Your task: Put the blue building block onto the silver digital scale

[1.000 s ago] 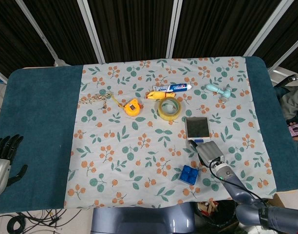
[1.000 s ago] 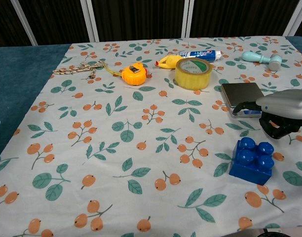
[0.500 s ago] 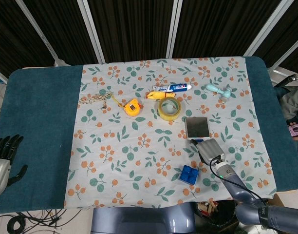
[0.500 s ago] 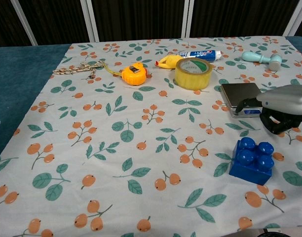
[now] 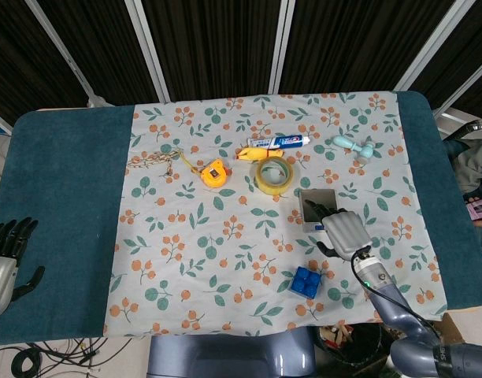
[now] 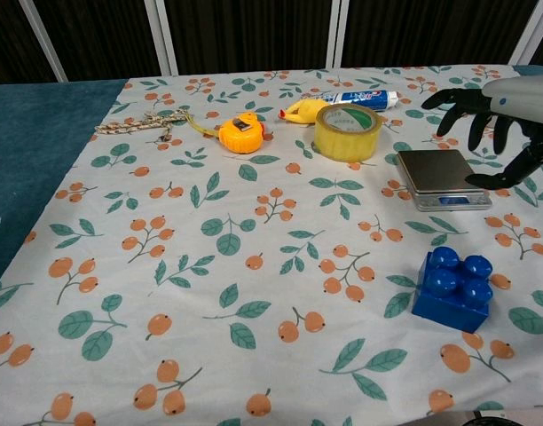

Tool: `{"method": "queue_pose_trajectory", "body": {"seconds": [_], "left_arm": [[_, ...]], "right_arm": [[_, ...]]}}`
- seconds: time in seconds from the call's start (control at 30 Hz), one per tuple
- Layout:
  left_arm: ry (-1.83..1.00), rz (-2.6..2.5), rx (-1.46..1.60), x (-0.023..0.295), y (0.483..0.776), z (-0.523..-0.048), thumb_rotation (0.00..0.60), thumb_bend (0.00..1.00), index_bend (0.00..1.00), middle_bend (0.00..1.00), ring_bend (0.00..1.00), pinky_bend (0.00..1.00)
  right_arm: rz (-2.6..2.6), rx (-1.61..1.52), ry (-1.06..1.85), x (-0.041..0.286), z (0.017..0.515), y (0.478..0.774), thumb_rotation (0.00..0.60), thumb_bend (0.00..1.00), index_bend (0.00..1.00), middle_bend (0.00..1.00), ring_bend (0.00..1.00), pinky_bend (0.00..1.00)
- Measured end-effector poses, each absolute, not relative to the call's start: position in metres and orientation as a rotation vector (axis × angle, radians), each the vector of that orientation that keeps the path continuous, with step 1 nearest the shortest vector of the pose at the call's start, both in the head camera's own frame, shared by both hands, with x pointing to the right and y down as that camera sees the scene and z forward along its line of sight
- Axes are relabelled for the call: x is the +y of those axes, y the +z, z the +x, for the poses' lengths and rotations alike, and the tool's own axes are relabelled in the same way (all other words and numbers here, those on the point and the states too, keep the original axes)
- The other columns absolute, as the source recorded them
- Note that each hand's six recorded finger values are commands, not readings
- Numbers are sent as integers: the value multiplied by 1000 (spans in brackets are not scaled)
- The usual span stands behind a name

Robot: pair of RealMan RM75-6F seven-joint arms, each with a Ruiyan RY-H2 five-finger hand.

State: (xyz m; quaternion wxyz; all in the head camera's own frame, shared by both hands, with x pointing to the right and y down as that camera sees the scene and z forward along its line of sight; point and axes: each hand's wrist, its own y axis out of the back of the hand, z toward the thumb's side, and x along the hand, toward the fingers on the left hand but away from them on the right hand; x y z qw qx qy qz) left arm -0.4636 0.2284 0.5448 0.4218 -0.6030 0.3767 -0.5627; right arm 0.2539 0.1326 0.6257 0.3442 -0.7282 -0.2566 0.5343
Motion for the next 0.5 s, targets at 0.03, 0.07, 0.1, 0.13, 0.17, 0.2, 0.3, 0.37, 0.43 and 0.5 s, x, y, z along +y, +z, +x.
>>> {"method": "queue_pose_trajectory", "body": {"seconds": [0.03,0.07,0.1,0.13,0.17,0.2,0.3,0.37,0.43,0.5], "left_arm": [[-1409,-1510,944,228,545,-464,600,309,48,76,54,89],[-1409,-1510,944,228,545,-463,600,309,48,76,54,89],[-1409,-1510,944,229,545,-463,600,309,48,76,54,89],[-1409,-1510,943,229,545,-463,600,309,48,76,55,89],[-1409,-1510,943,229,545,-463,600,309,49,76,54,89],[-1409,-1510,943,229,545,-463,600,310,49,76,54,89],[-1409,-1509,943,229,545,-463,600,309,48,76,54,89],[-1410,-1509,943,229,545,-463,600,309,48,76,55,89],[-1410,-1509,943,229,545,-463,600,309,48,76,54,89],[-1411,-1509,944,229,545,-463,600,310,48,76,54,89]], "right_arm": [[-1905,-670,1386,136,253,622,600,120,0,10,111,247],[-1920,-670,1385,139,253,619,600,113,0,5,101,235],[-1942,-667,1385,145,252,615,600,109,0,3,96,215],[-1959,-662,1387,150,252,613,600,107,0,3,94,205],[-1975,-655,1390,156,252,611,600,105,0,3,94,196],[-1992,-642,1394,163,253,608,600,103,0,3,94,191],[-2001,-612,1396,179,255,606,600,103,0,4,95,191],[-2001,-582,1398,190,255,607,600,103,0,6,96,191],[-2008,-539,1399,206,253,612,600,103,0,8,98,191],[-2015,-523,1393,219,249,616,600,103,0,15,101,191]]}}
